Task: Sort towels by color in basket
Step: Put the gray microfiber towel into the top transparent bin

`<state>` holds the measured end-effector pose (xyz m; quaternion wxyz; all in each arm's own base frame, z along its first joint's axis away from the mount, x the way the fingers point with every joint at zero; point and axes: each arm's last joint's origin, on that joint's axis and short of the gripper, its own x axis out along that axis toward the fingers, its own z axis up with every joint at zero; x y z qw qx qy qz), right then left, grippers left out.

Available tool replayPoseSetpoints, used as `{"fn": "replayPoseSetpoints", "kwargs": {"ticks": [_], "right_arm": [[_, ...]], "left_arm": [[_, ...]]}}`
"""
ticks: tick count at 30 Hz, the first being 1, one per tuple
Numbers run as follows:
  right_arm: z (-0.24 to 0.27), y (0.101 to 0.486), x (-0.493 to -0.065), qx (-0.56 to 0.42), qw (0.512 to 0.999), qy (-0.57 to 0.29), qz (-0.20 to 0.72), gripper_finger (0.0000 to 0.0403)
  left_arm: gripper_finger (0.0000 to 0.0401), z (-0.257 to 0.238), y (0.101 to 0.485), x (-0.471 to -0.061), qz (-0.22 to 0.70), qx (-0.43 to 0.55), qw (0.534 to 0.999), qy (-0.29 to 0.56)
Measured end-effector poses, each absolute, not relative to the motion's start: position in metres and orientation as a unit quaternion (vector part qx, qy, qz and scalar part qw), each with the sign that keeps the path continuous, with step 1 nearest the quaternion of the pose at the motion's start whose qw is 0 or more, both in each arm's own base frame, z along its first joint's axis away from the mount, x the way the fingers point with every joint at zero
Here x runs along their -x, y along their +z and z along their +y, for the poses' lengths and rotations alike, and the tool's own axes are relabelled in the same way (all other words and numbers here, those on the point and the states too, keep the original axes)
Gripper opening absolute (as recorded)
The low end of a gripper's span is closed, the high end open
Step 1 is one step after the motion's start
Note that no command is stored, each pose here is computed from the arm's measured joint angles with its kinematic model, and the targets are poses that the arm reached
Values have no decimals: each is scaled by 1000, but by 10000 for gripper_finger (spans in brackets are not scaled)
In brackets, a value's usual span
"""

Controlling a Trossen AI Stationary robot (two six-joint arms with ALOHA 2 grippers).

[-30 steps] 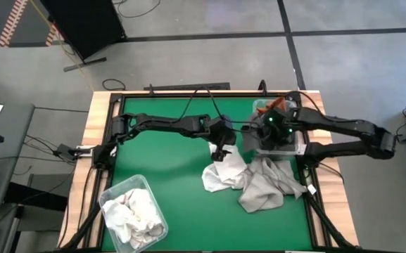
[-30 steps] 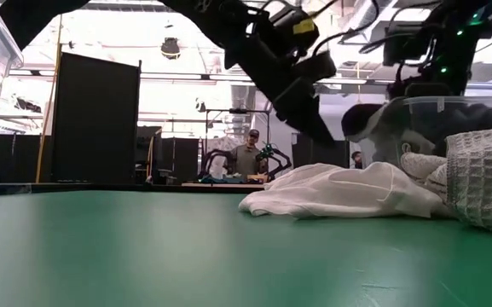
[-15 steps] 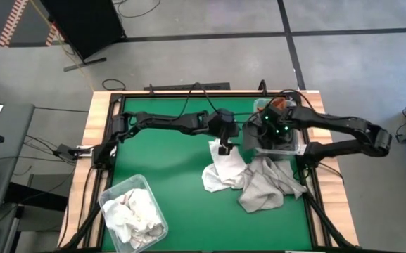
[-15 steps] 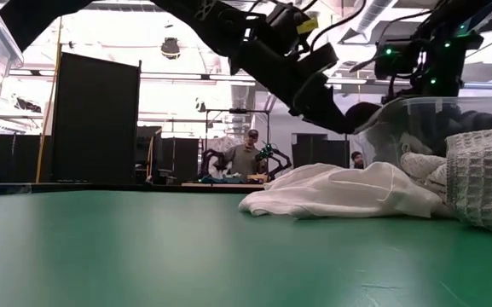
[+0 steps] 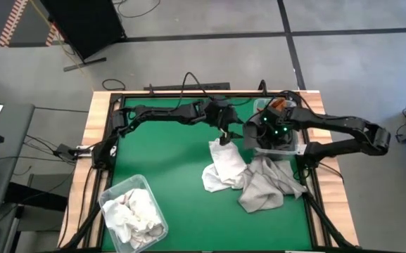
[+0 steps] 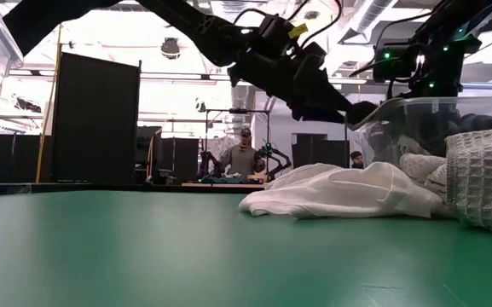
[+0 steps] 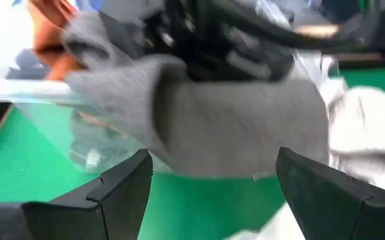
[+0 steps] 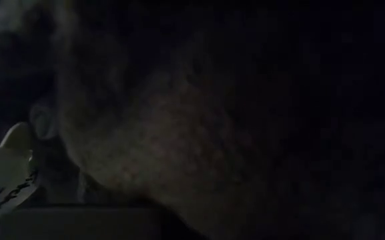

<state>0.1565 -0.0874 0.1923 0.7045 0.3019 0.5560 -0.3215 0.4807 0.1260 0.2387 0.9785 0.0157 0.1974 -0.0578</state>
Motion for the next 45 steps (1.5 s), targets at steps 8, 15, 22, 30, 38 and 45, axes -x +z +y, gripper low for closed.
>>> {"fn": "replayPoseSetpoints", "kwargs": {"ticks": [8,15,22,30,38,45], "right_arm": [[-82,201,-155,-306,713,-322,542,154],[-79,222,-159,-310,715,-324,536,157],[-73,247,-167,-304,730,-312,526,157],[-68,268,-170,-283,738,-331,515,157],[-61,277,-174,-282,751,-322,503,157],[-53,277,-176,-285,749,-317,507,157]], "left_arm": [[306,137,250,-481,141,39,986,-84],[280,136,248,-482,151,30,988,-29],[245,138,245,-482,167,1,986,15],[237,134,240,-481,189,-13,982,7],[237,138,221,-489,191,-7,981,8],[232,147,193,-497,196,10,979,49]]}}
